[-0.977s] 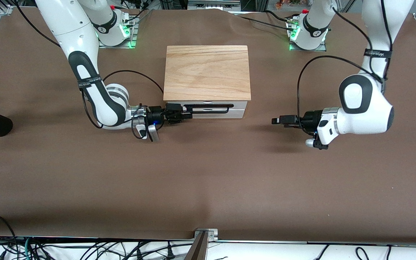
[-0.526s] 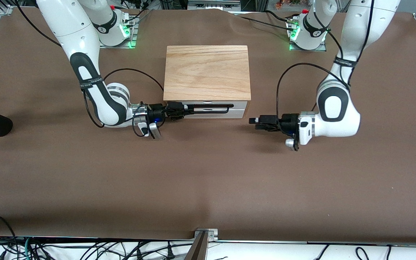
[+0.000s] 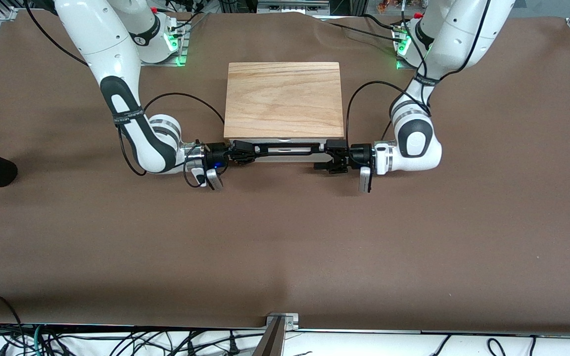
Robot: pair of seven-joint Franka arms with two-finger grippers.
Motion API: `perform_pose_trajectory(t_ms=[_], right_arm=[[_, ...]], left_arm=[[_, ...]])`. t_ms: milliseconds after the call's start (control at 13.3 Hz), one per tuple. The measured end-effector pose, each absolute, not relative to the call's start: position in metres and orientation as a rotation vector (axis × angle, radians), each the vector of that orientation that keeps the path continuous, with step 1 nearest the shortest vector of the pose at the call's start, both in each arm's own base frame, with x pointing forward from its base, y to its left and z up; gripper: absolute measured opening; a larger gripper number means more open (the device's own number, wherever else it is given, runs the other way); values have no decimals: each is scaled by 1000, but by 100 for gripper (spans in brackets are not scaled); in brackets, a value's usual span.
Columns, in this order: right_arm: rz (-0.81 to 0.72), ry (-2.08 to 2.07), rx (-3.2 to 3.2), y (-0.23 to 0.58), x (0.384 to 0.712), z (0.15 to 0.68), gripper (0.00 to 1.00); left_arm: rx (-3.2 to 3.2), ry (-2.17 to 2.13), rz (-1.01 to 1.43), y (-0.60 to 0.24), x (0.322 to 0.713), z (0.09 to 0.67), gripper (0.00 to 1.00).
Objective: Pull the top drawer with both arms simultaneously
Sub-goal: 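Close the right gripper on the handle while the left gripper grasps it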
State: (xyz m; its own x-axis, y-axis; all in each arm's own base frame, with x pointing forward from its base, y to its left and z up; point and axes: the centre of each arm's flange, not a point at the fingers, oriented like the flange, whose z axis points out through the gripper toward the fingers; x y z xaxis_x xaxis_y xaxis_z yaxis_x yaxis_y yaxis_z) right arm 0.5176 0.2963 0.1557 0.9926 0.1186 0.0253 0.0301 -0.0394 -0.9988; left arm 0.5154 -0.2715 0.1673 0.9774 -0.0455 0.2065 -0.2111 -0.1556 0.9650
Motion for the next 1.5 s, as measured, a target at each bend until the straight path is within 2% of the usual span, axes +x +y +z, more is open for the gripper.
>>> perform_pose_trajectory(t_ms=[225,376,676,826,1352,1502], right_arm=[[71,-116,-1610,296,518,156,18],[70,-117,-1610,296,518,156,18],[67,-120,-1609,297,519,157,18],[66,-121,-1608,297,519,157,18],[65,-123,-1607,297,519,157,18],[65,-124,-1607,297,519,157,18]], left_arm=[[1717,-208,148,-273,510,163,100],[1689,-206,137,-283,505,165,93],[1653,-153,143,-290,496,162,91],[1640,-149,139,-290,495,162,80],[1578,-110,115,-279,492,152,80],[1574,-109,121,-275,492,151,77]])
